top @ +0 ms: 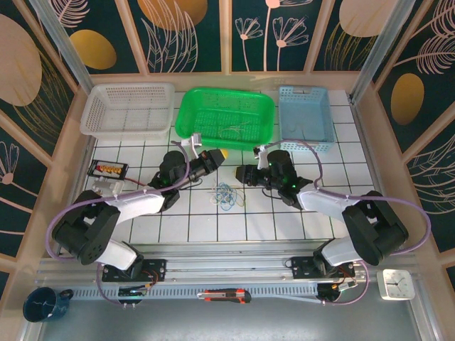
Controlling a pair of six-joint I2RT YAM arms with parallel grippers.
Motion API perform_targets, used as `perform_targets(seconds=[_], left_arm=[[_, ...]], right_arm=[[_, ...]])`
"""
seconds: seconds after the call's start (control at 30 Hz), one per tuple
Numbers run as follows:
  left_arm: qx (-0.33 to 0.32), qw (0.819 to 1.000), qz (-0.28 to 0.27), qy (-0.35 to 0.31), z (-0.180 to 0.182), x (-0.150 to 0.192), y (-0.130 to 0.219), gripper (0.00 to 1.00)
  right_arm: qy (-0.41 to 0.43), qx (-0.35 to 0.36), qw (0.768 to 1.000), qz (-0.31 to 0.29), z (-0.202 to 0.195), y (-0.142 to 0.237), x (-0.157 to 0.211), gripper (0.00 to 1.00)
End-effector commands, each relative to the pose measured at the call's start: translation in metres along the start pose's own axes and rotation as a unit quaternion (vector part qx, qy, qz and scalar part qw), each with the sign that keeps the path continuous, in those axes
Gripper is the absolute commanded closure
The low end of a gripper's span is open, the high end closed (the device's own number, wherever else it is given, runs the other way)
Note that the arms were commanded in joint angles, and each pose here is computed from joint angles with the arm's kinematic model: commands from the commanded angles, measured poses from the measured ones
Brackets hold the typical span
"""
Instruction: Untangle the cables
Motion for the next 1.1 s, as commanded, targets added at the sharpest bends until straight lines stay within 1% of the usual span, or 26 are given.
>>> perform_targets(seconds=[0.0, 0.1, 0.13, 0.23, 0.3, 0.4, 0.5, 0.6, 0.7, 0.8, 0.83, 0.9, 1.0, 1.07], left_arm=[[0.01, 1.0, 0.001, -0.015, -0.009, -0.007, -0.001, 1.0], [0.005, 1.0, 0.001, -0.017, -0.007, -0.006, 0.0, 1.0], [0.005, 1.0, 0.001, -0.016, -0.007, -0.005, 0.0, 1.0], [0.002, 1.0, 0.001, -0.017, -0.006, -0.005, 0.001, 1.0], [0.0, 1.0, 0.0, -0.018, -0.005, -0.005, 0.002, 1.0], [-0.01, 1.0, 0.003, -0.023, -0.002, -0.003, 0.002, 1.0], [-0.025, 0.999, 0.007, -0.03, 0.002, -0.001, 0.005, 1.0], [-0.042, 0.998, 0.008, -0.036, 0.009, 0.002, 0.009, 0.95], [-0.054, 0.998, 0.01, -0.038, 0.013, 0.006, 0.013, 0.9], [-0.064, 0.997, 0.01, -0.038, 0.018, 0.008, 0.016, 0.8], [-0.066, 0.997, 0.01, -0.038, 0.019, 0.009, 0.017, 0.75], [-0.073, 0.997, 0.009, -0.038, 0.022, 0.009, 0.017, 0.58], [-0.08, 0.996, 0.005, -0.04, 0.023, 0.009, 0.019, 0.37], [-0.082, 0.996, 0.004, -0.042, 0.023, 0.008, 0.019, 0.27]], right_arm=[[0.026, -0.005, 0.999, -0.018, 0.009, 0.009, -0.01, 0.56], [0.042, 0.002, 0.999, -0.027, 0.014, 0.015, -0.018, 0.56], [0.045, 0.003, 0.999, -0.03, 0.015, 0.017, -0.021, 0.59], [0.045, 0.006, 0.998, -0.037, 0.015, 0.02, -0.027, 0.74], [0.042, 0.009, 0.998, -0.041, 0.012, 0.022, -0.03, 0.76], [0.037, 0.022, 0.998, -0.038, 0.007, 0.024, -0.031, 0.74], [0.031, 0.048, 0.998, -0.024, -0.003, 0.026, -0.022, 0.7], [0.039, 0.073, 0.997, -0.002, -0.007, 0.029, -0.004, 0.65], [0.047, 0.09, 0.995, 0.021, -0.006, 0.034, 0.017, 0.56], [0.05, 0.101, 0.993, 0.04, -0.006, 0.038, 0.037, 0.5], [0.049, 0.107, 0.992, 0.048, -0.007, 0.039, 0.044, 0.49], [0.051, 0.121, 0.99, 0.06, -0.011, 0.039, 0.053, 0.48], [0.053, 0.13, 0.987, 0.078, -0.015, 0.036, 0.066, 0.47], [0.054, 0.135, 0.985, 0.091, -0.017, 0.033, 0.072, 0.48]])
Point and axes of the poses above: each hand's point on the last joint's axis, 136 mm out from that joint toward the fingers, its own y axis back along the fingers, its own z axis along the line the jaws close on, x = y × z, the point moved 5 cm from there along y, back along the fingers, and after that the axes turned 6 degrees about -y, right-handed, at the moved point
